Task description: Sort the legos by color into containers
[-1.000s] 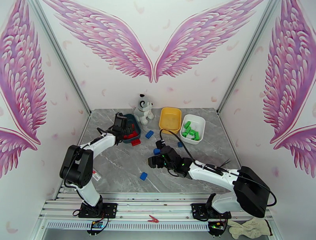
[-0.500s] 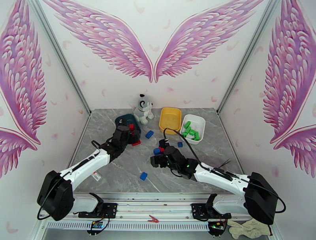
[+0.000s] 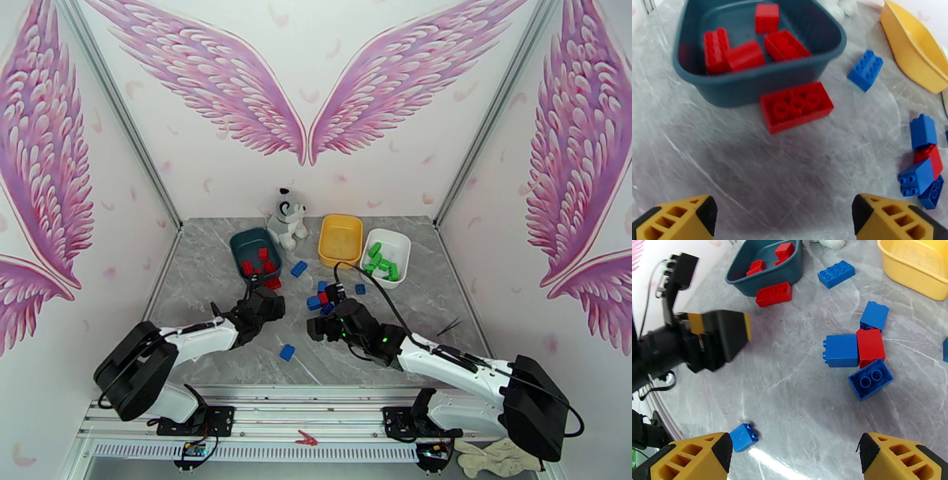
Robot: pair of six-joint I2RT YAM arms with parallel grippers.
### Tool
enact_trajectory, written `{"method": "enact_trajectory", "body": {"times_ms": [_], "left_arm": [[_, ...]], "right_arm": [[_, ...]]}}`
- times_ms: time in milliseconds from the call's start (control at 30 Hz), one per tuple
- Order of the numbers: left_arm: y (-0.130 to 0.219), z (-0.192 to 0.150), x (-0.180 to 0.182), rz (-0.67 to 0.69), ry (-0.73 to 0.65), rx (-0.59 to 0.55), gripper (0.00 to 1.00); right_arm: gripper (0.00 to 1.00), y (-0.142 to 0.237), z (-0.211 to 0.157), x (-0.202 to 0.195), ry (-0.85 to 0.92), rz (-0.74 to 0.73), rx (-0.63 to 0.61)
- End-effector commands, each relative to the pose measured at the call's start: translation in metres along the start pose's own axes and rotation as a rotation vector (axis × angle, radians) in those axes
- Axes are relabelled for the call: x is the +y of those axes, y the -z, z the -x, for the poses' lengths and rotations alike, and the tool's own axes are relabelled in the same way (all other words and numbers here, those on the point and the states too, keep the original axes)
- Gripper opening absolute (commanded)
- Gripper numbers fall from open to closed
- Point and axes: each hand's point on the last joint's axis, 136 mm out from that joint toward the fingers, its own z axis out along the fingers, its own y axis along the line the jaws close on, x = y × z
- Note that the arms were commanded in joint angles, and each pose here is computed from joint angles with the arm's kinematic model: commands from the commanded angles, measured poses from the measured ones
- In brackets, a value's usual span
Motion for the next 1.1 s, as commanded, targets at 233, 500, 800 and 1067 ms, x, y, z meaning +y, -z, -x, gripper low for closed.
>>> {"method": "enact_trajectory", "body": {"times_ms": [233, 500, 800, 1067], "left_arm": [[-0.038, 0.007, -0.022, 0.041, 0.06, -0.04, 0.96], [-0.072, 0.006, -0.014, 0.116, 0.11, -0.024, 0.96], [-0.086, 0.018, -0.008, 0.18, 0.137, -0.055, 0.68], [-0.088, 0.018, -0.006, 0.184, 0.134, -0.056, 0.61]], "right_arm": [[0.93, 0.008, -0.001, -0.01, -0.017, -0.018, -0.032], [0.94, 0.013, 0.001, -0.012, -0.018, -0.021, -0.046], [0.94, 0.015, 0.001, -0.012, -0.02, -0.016, -0.051], [0.94, 0.016, 0.002, -0.012, -0.021, -0.014, -0.053]]}}
